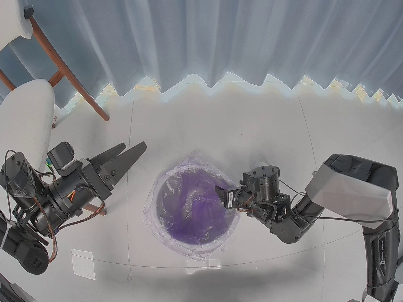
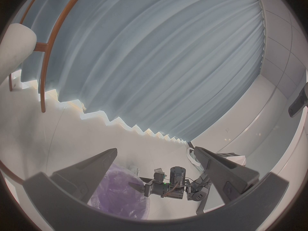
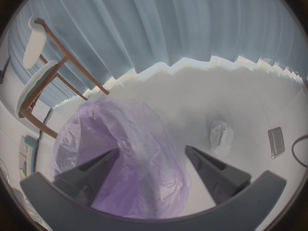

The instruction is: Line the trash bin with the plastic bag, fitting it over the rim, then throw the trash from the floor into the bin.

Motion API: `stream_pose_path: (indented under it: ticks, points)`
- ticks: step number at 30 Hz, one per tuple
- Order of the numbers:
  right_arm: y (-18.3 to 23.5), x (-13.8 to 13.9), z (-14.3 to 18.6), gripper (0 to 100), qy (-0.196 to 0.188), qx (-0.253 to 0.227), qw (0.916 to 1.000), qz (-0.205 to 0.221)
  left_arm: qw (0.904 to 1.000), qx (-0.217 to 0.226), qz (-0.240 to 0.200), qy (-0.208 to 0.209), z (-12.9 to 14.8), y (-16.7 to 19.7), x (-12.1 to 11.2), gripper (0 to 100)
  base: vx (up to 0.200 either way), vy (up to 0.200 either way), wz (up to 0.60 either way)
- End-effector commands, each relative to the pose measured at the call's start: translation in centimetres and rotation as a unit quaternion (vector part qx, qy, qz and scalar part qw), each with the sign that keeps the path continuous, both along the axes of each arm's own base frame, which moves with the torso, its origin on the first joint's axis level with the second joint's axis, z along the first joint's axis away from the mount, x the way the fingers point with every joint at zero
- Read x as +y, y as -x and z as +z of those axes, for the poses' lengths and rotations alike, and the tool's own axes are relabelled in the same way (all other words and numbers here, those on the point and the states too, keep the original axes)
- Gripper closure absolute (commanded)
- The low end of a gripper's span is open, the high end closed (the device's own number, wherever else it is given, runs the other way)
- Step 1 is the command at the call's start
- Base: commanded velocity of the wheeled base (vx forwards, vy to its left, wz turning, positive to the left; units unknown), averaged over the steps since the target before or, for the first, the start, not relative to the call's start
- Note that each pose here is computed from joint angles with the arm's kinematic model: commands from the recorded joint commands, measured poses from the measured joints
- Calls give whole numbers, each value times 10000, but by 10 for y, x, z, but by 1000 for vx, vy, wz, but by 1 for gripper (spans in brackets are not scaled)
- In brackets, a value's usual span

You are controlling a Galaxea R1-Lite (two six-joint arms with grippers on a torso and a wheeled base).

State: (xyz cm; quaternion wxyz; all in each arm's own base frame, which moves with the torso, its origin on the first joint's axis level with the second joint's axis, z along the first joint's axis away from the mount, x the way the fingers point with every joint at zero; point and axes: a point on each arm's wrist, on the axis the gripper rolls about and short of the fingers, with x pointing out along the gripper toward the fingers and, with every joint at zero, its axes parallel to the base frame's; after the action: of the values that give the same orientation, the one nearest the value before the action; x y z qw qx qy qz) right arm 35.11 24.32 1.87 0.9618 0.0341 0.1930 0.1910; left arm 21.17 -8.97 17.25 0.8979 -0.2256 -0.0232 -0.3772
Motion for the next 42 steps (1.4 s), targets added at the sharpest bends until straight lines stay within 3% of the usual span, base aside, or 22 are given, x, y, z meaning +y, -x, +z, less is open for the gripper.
stream_pose_path:
  ticks: [1,11,15,19,21,25,26,27,28,29,30,33,38,42]
  points:
    - [1,-1,0,0,-98,-88,9999,-13,10000,14,-10,-5,-1,0,-1,0,0,0,0]
    - [20,-20,29,0,-685,-801,9944,-4,9998,120,157,-36,-5,-6,6,0,0,0,0]
    - [45,-42,59,0,-1444,-1006,9844,-95,9977,512,420,-133,-21,-17,15,0,0,0,0]
    - [74,-84,74,0,-2137,-680,9745,-45,9911,1068,740,-289,-47,-33,29,0,0,0,0]
    - [83,-120,73,0,-2561,-318,9661,-125,9854,1425,851,-381,-64,-38,35,0,0,0,0]
    - [96,-163,50,0,-3331,813,9393,-140,9711,2044,1111,-527,-99,-48,48,0,0,0,0]
    - [96,-163,49,0,-3349,847,9384,-131,9704,2073,1118,-532,-100,-48,49,0,0,0,0]
    - [98,-170,36,0,-3437,1288,9301,-110,9656,2231,1216,-554,-112,-52,55,0,0,0,0]
    - [98,-170,28,0,-3425,1487,9276,-96,9631,2308,1265,-557,-118,-54,58,0,0,0,0]
    - [98,-170,27,0,-3421,1514,9273,-90,9627,2323,1272,-558,-119,-55,58,0,0,0,0]
    - [94,-166,7,0,-3284,1814,9269,-103,9560,2549,1328,-587,-132,-58,63,0,0,0,0]
    - [90,-163,-16,0,-3011,2046,9313,-151,9459,2879,1355,-632,-150,-60,67,0,0,0,0]
    - [90,-161,-42,0,-2879,2472,9248,-260,9320,3224,1473,-759,-178,-66,76,0,0,0,0]
    - [89,-161,-46,0,-2875,2531,9233,-285,9228,3441,1405,-1011,-199,-66,75,0,0,0,0]
